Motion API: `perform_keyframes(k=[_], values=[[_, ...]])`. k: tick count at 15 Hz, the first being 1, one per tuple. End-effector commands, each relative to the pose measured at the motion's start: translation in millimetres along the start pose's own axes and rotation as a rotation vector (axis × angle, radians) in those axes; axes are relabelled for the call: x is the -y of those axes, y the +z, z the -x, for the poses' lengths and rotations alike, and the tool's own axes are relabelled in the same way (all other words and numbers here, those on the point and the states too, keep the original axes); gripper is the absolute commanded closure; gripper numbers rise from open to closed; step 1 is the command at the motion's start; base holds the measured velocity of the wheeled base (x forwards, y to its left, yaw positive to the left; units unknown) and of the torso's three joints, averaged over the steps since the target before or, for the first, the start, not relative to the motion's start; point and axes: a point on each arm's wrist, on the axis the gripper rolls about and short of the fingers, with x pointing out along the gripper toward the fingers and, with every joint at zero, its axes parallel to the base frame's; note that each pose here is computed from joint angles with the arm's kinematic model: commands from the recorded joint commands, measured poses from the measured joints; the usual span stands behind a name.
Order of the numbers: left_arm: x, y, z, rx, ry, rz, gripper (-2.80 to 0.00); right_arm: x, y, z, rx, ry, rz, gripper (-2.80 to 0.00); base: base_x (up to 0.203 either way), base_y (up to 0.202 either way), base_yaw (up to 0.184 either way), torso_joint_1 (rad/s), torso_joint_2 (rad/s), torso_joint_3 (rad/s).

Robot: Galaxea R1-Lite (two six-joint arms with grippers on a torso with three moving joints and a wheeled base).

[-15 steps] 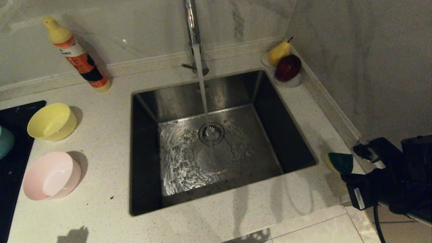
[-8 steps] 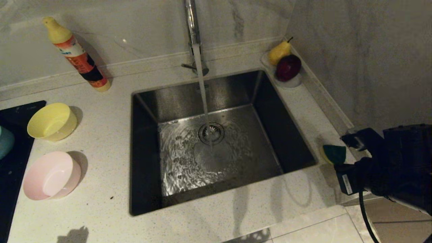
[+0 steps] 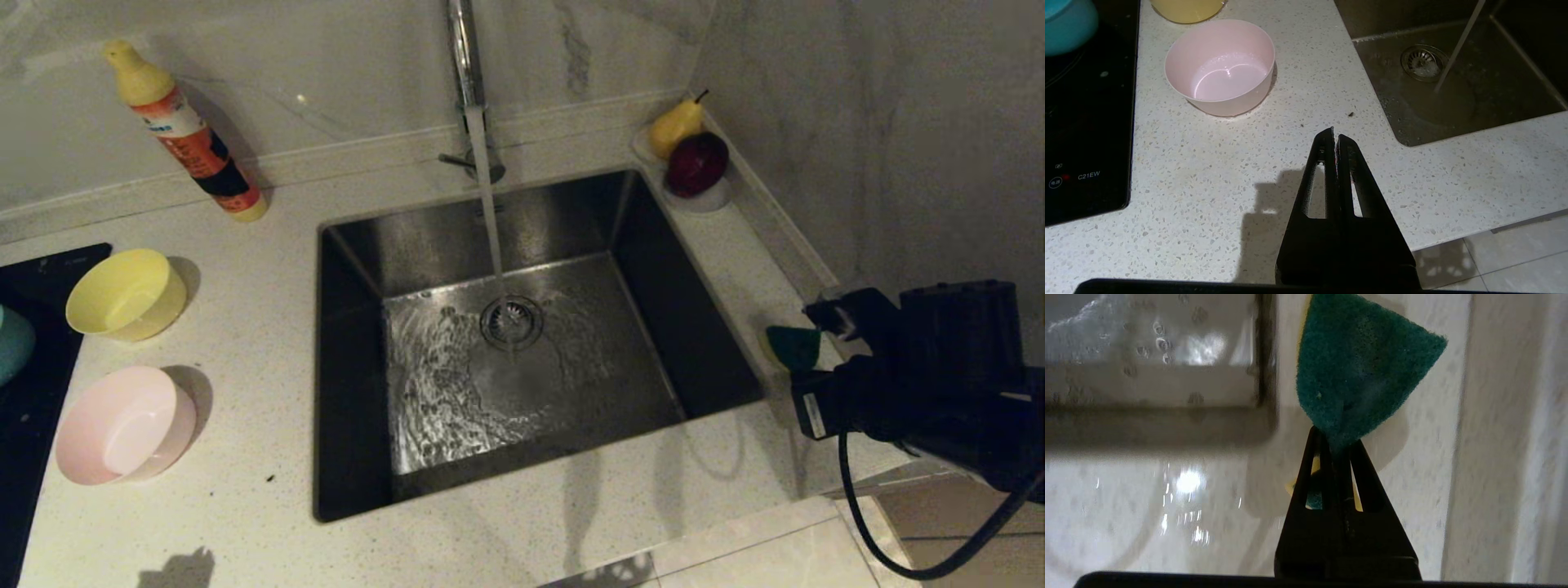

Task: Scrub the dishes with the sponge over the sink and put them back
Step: Put down the sponge

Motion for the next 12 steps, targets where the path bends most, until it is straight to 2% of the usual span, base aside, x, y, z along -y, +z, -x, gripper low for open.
perform_keyframes(k=[1, 12], values=[[0.5, -11.3, -2.0, -0.04, -0.002, 0.0, 0.0, -1.8, 3.6, -6.7, 0.002, -0.008, 0.003, 0.0, 0.0, 0.0, 0.0, 0.0, 0.0, 0.0], [0.4, -11.3, -2.0, -0.04, -0.001, 0.0, 0.0, -5.3, 11.7, -21.6, 0.007, -0.011, -0.001, 0.0, 0.0, 0.0, 0.0, 0.0, 0.0, 0.0]])
